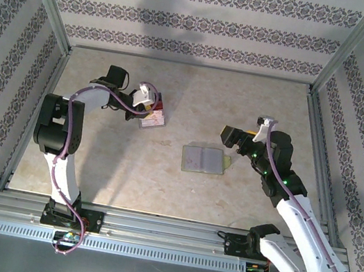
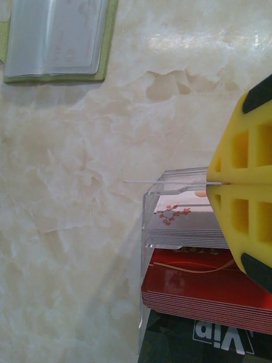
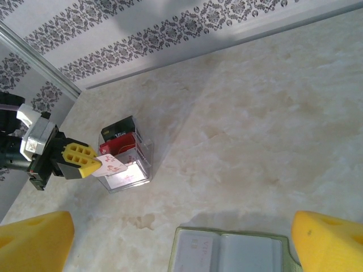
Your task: Take the credit cards out of the card holder
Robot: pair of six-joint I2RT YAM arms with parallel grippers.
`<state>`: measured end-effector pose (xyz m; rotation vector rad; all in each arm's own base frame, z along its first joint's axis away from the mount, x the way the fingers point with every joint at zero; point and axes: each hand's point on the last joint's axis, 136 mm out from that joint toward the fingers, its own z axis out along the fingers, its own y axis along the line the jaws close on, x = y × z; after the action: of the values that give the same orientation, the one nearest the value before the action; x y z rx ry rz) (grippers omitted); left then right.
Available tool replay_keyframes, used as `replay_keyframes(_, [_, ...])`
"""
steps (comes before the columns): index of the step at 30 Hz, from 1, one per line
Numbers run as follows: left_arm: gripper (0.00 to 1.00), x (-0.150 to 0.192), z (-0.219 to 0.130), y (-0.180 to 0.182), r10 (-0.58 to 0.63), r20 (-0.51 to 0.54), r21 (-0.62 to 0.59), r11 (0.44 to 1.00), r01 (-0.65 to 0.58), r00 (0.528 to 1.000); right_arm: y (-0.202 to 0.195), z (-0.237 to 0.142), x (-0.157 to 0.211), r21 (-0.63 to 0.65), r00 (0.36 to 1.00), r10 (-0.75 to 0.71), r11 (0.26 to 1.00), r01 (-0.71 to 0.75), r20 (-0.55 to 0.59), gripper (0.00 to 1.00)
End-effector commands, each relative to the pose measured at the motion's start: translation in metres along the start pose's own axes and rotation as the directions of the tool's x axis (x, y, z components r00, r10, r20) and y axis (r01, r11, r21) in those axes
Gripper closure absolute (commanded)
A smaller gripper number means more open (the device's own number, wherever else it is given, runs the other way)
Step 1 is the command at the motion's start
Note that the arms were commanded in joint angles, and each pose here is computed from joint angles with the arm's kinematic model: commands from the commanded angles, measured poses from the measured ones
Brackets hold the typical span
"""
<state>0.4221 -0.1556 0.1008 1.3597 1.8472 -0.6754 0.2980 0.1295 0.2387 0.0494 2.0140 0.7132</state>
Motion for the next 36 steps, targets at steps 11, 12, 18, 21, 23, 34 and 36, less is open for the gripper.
replay_keyframes(11, [1.0,-0.01,-0.002,0.022,0.002,0.057,-0.038,0.999,0.0,0.998,0.004,0.0,0.001,-0.034,1.0,0.016,0.999,-0.016,0.001,0.02])
replay_keyframes(12, [1.0,-0.01,-0.002,0.023,0.0,0.059,-0.041,0.999,0.002,0.998,0.004,0.0,0.002,-0.035,1.0,0.017,0.999,-0.017,0.0,0.02])
replay_keyframes(18, [1.0,-0.007,0.002,0.028,-0.018,0.053,-0.043,0.999,0.021,0.998,0.004,0.001,0.004,-0.039,1.0,0.019,0.999,-0.019,-0.006,0.02])
replay_keyframes(21, [1.0,-0.003,0.005,0.029,-0.032,0.043,-0.028,0.999,0.033,0.999,0.004,0.0,0.004,-0.043,1.0,0.019,0.999,-0.019,-0.008,0.02])
replay_keyframes(23, [1.0,0.0,0.007,0.027,-0.041,0.033,-0.017,0.999,0.042,0.999,0.005,0.0,0.004,-0.043,1.0,0.018,0.999,-0.018,-0.008,0.02])
replay_keyframes(34, [1.0,0.017,0.011,0.015,-0.08,-0.005,0.003,0.997,0.08,0.997,0.005,0.0,0.003,-0.043,1.0,0.021,0.999,-0.021,-0.005,0.02])
replay_keyframes(36, [1.0,0.019,0.012,0.014,-0.087,-0.008,0.003,0.996,0.087,0.996,0.005,0.0,0.003,-0.045,1.0,0.023,0.999,-0.023,-0.005,0.02])
